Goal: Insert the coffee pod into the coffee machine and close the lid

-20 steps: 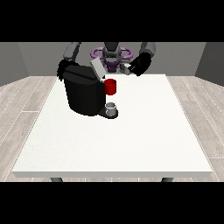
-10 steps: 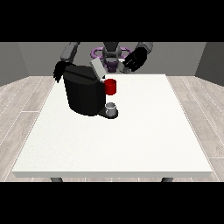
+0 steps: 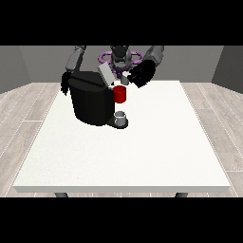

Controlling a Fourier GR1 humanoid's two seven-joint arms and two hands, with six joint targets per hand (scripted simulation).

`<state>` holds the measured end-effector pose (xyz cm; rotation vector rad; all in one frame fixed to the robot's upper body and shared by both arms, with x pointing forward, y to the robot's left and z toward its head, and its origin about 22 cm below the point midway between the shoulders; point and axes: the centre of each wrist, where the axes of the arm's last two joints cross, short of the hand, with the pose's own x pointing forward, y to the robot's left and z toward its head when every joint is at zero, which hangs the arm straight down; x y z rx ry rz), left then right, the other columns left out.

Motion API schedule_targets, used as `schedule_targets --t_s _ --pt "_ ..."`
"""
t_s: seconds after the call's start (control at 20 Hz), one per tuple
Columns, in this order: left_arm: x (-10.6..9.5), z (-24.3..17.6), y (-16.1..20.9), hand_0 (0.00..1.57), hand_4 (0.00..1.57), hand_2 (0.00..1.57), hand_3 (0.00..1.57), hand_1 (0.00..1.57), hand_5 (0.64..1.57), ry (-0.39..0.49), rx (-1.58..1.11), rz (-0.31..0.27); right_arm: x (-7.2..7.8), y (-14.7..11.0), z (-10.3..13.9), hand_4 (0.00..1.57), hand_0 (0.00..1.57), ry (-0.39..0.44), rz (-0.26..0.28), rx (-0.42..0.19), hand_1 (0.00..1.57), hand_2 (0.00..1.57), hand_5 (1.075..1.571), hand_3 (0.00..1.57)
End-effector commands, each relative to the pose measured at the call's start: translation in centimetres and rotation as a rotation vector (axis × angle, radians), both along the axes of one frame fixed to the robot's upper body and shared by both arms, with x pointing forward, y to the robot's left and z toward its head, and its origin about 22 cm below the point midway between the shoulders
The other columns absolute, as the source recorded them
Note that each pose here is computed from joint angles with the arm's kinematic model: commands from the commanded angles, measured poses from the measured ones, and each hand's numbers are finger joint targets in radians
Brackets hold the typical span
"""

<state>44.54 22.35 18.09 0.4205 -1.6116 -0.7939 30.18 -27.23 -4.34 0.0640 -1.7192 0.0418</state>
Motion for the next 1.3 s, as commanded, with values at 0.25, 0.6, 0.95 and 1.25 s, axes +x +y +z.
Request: schedule_targets --t_s 0.25,0.6,0.95,1.25 --pt "0.7 2.0 0.7 1.51 0.60 1.50 1.43 1.51 1.571 -0.047 -0.041 0.076 0.7 1.0 -0.1 0.23 0.00 0.007 0.052 -0.009 0.00 0.00 1.571 0.00" --pt "1.2 6.3 0.9 1.47 0.63 1.49 1.39 1.47 1.571 -0.101 -0.075 0.079 3.8 0.0 3.2 0.19 0.00 -0.099 0.051 -0.025 0.00 0.00 1.571 0.00" --pt "1.1 8.0 3.1 1.52 0.70 1.53 1.44 1.52 1.571 -0.126 -0.031 0.097 3.4 1.4 2.2 0.25 0.00 -0.099 0.075 -0.025 0.00 0.00 1.571 0.00" --pt "1.0 6.5 4.5 1.43 0.61 1.46 1.36 1.43 1.571 -0.172 -0.022 0.126 4.6 1.2 4.3 0.27 0.00 -0.102 0.082 -0.009 0.00 0.00 1.571 0.00"
